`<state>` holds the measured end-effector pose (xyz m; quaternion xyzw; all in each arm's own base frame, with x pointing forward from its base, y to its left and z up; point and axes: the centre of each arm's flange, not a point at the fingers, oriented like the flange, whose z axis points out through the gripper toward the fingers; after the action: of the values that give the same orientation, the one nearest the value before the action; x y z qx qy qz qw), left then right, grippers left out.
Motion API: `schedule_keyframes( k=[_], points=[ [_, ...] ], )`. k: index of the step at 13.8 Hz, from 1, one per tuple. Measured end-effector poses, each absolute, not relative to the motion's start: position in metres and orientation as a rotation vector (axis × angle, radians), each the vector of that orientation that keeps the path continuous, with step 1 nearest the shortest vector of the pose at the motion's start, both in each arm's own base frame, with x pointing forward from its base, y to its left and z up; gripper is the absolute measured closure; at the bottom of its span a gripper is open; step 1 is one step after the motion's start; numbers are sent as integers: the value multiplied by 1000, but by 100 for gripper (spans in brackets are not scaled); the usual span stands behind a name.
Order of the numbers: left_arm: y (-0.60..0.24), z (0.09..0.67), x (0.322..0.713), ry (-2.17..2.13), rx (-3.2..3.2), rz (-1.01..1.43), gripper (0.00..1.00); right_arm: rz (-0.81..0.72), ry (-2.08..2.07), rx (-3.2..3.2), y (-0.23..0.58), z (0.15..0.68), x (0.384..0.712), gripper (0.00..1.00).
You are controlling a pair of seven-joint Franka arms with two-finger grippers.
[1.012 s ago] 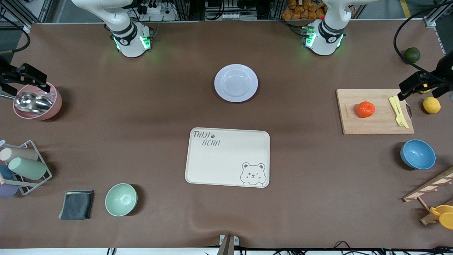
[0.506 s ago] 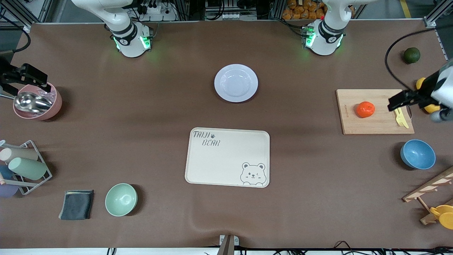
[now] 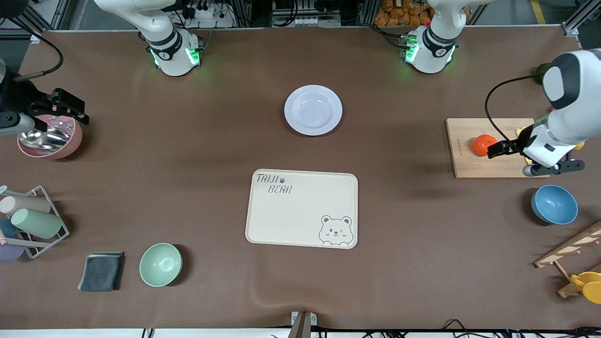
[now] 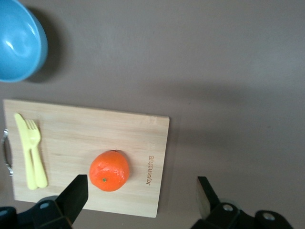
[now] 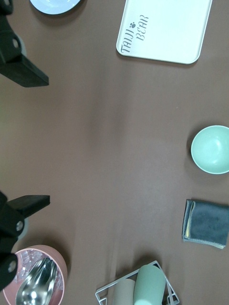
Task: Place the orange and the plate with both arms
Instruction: 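Reach the left gripper down to the orange on the cutting board, then close the left gripper on the orange while the right gripper lowers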
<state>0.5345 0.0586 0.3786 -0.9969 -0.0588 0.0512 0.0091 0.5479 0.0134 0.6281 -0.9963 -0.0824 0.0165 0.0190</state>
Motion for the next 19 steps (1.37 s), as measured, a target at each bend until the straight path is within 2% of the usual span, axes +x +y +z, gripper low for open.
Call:
schedule_keyframes(
  k=[4,12,19],
  points=[
    [71,313,497,-229,-3116,158,0,81,-261,-3049,22,616,554,0],
    [110,274,473,-282,-3072,286,0,122,-242,-2989,20,595,565,0],
    [122,241,469,-313,-3074,348,0,128,-249,-2972,19,590,569,0]
  ],
)
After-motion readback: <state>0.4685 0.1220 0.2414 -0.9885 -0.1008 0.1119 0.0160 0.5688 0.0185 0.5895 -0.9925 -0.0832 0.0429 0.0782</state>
